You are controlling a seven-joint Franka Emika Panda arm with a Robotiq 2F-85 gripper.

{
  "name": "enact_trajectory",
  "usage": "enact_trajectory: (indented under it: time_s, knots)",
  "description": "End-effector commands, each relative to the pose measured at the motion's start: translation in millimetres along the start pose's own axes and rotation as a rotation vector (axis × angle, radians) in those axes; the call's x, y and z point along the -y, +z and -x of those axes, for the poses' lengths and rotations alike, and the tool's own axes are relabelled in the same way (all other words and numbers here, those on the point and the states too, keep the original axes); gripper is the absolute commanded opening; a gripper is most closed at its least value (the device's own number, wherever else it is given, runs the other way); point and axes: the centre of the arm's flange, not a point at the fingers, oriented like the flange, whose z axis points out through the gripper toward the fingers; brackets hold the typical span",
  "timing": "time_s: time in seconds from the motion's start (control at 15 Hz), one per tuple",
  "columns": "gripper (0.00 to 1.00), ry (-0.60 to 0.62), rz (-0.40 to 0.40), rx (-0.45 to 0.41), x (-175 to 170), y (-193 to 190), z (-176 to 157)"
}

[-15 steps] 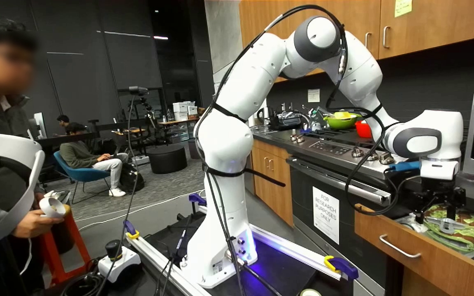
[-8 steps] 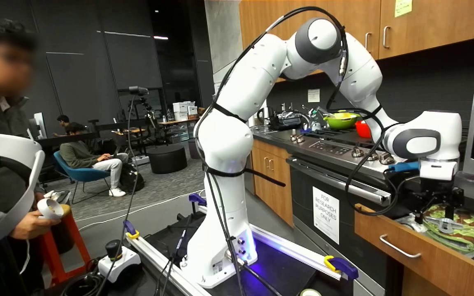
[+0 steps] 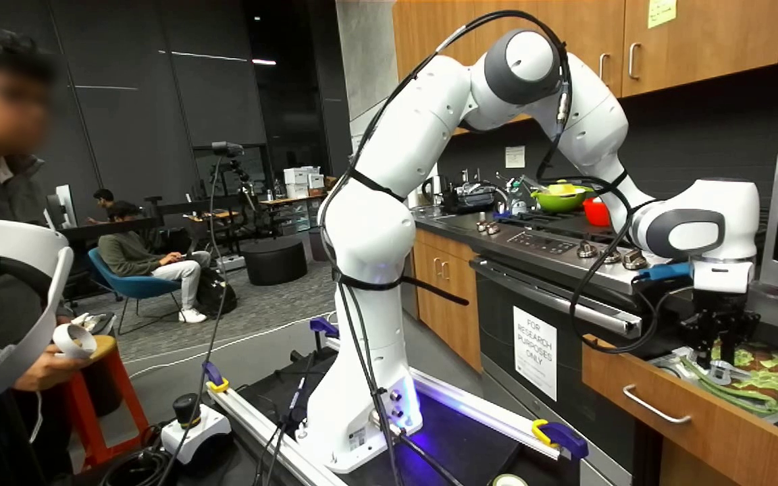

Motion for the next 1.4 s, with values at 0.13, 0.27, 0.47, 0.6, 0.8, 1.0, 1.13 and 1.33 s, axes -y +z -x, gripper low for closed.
enact_trajectory:
  time_s: [0.13, 0.27, 0.47, 0.6, 0.8, 1.0, 1.13, 1.33]
  knots:
    - [0.11, -0.016, 0.005, 0.051, -7, 1, -3]
    - [0.10, -0.030, 0.002, 0.076, -12, -5, -3]
    - [0.09, -0.060, -0.022, 0.125, -22, -21, -2]
    - [0.07, -0.083, -0.045, 0.163, -29, -34, -1]
    - [0.01, -0.116, -0.064, 0.207, -36, -46, 6]
    - [0.00, -0.135, -0.063, 0.240, -44, -50, 10]
    - [0.00, -0.146, -0.061, 0.253, -49, -52, 11]
    - [0.26, -0.138, -0.060, 0.235, -55, -51, 6]
